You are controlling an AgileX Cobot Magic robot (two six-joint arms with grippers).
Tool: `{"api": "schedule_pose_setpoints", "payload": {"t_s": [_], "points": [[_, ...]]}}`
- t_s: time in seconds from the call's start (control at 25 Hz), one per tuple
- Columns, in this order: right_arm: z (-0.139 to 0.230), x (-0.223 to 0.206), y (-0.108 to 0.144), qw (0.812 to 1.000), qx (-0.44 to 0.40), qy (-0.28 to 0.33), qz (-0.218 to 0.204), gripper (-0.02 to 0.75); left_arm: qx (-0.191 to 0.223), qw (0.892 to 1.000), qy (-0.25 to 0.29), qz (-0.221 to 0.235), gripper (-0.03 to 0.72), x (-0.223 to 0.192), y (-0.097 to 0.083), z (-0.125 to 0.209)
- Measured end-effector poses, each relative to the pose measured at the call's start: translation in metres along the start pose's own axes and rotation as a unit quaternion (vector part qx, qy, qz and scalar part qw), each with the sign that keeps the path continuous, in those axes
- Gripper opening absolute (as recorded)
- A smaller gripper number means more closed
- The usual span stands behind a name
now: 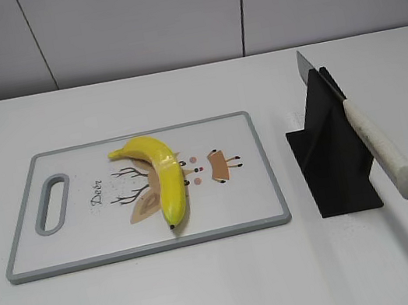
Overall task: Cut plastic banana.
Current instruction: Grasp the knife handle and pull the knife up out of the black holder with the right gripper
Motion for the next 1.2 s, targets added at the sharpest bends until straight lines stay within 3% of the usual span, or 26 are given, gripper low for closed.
{"api": "schedule_pose_setpoints", "payload": {"t_s": [0.84, 1.0, 1.2], "points": [[0.000, 0.000, -0.001, 1.000, 0.004, -0.001, 0.002, 0.517, 0.000, 1.000, 0.000, 0.000, 0.499, 0.000, 0.000, 0.000], [-0.014, 0.001, -0.008, 0.999, 0.024, -0.035, 0.022, 0.517, 0.000, 1.000, 0.000, 0.000, 0.499, 0.000, 0.000, 0.000], [-0.026, 0.002, -0.004, 0.997, 0.019, -0.069, 0.011, 0.517, 0.000, 1.000, 0.000, 0.000, 0.499, 0.000, 0.000, 0.000]]}}
Point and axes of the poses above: a point on each arm's last joint axis where the gripper is mounted, x pointing back along that axis away from the gripper, y along the wrist's bending axis when the last joint is at zero, z = x × y, the point moved 10 cm from there along -x, pointing out along that axis toward the gripper, and after that the axes turned 6 degrees about -x, right-handed, at the moved point
